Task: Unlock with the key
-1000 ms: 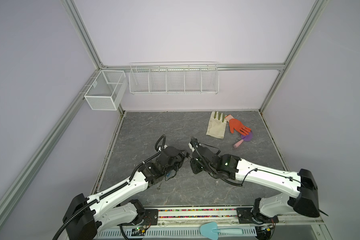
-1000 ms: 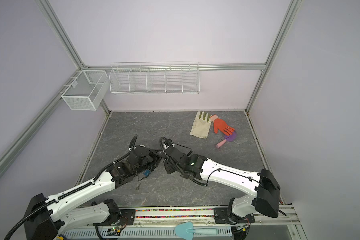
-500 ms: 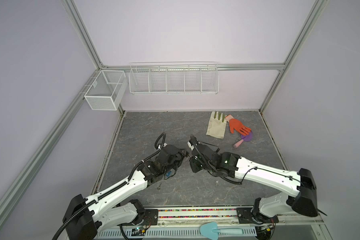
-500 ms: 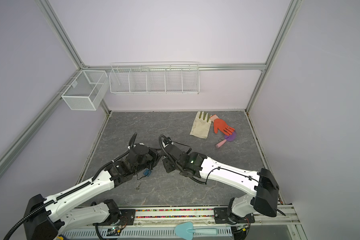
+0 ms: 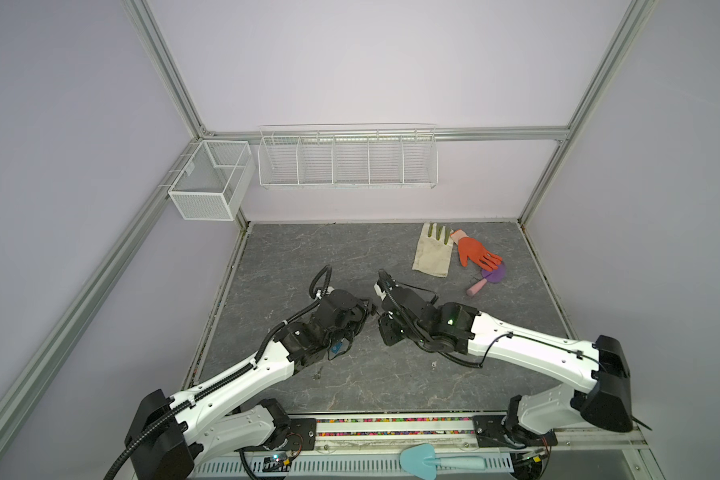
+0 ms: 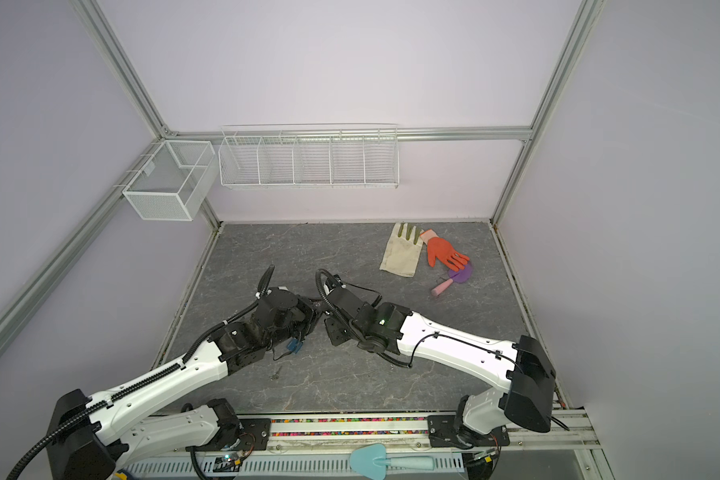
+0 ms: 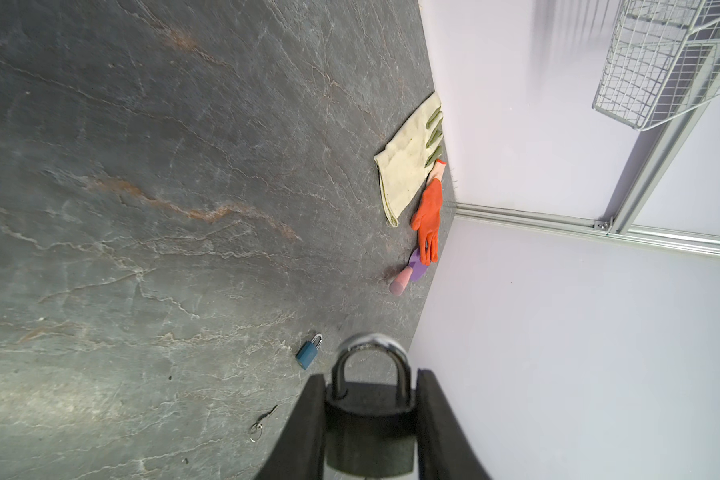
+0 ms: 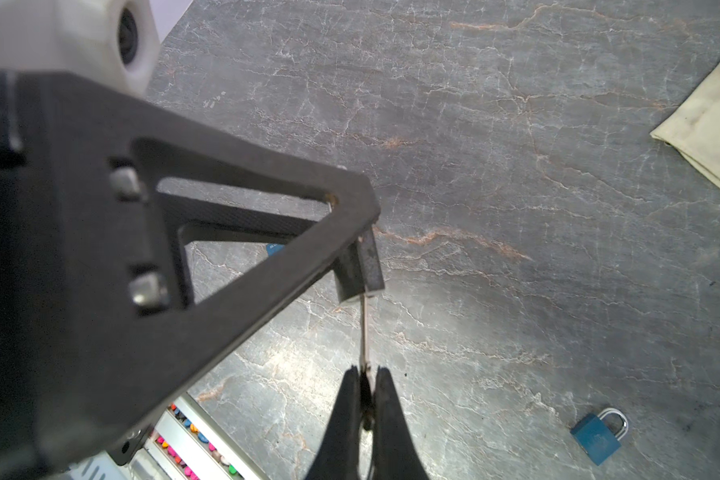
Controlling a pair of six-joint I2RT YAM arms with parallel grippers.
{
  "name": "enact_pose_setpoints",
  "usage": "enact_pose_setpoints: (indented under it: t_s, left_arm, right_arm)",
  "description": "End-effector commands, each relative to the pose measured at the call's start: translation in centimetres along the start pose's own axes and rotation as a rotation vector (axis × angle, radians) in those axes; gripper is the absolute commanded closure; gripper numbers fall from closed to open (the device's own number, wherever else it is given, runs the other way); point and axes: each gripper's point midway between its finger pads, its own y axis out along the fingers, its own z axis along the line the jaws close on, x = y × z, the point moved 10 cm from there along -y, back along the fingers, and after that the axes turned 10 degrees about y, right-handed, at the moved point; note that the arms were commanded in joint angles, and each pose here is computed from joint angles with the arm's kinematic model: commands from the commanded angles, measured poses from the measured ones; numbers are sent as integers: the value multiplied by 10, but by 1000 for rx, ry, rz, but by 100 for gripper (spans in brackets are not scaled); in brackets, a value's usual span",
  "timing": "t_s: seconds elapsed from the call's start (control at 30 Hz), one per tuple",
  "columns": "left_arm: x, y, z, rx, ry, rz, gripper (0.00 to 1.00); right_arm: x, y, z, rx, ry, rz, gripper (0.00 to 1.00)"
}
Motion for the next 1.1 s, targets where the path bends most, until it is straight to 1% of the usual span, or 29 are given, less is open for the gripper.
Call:
enact_pose_setpoints:
  t_s: [0.0,0.17,0.27,0.37,0.47,0.57,0.67,0.8,0.97,1.07]
  left_arm:
    - [-5,-12,-21,-92,18,56,99]
    - [-10,-11,-20,-101,53,73,100]
    - [-12,-10,-19,-112,54,90,100]
    - [-13,-9,-20,-113,59,103,100]
    - [-14,-10,-21,-133,36,115,100]
    - [-11,-13,-23,-131,37,95,100]
    - [-9,-15,-20,-128,29,74,100]
    - [-2,-17,-18,-123,13,65,100]
    - [6,-17,-16,-90,5,36,100]
    - [7,-15,-18,-96,-2,32,100]
  right_arm:
    - [15,-2,13,75,42,-56,94]
    - [29,-10,10,227,161,-53,94]
    - [33,-18,10,241,173,-77,94]
    - [34,-18,9,211,139,-96,93]
    - [29,-16,15,162,41,-114,94]
    - [23,-15,16,79,-36,-123,94]
    - [20,-16,12,49,-71,-129,94]
    - [16,-17,10,47,-92,-100,94]
    - [13,-23,13,81,-63,-59,94]
    - [12,-22,14,86,-53,-53,94]
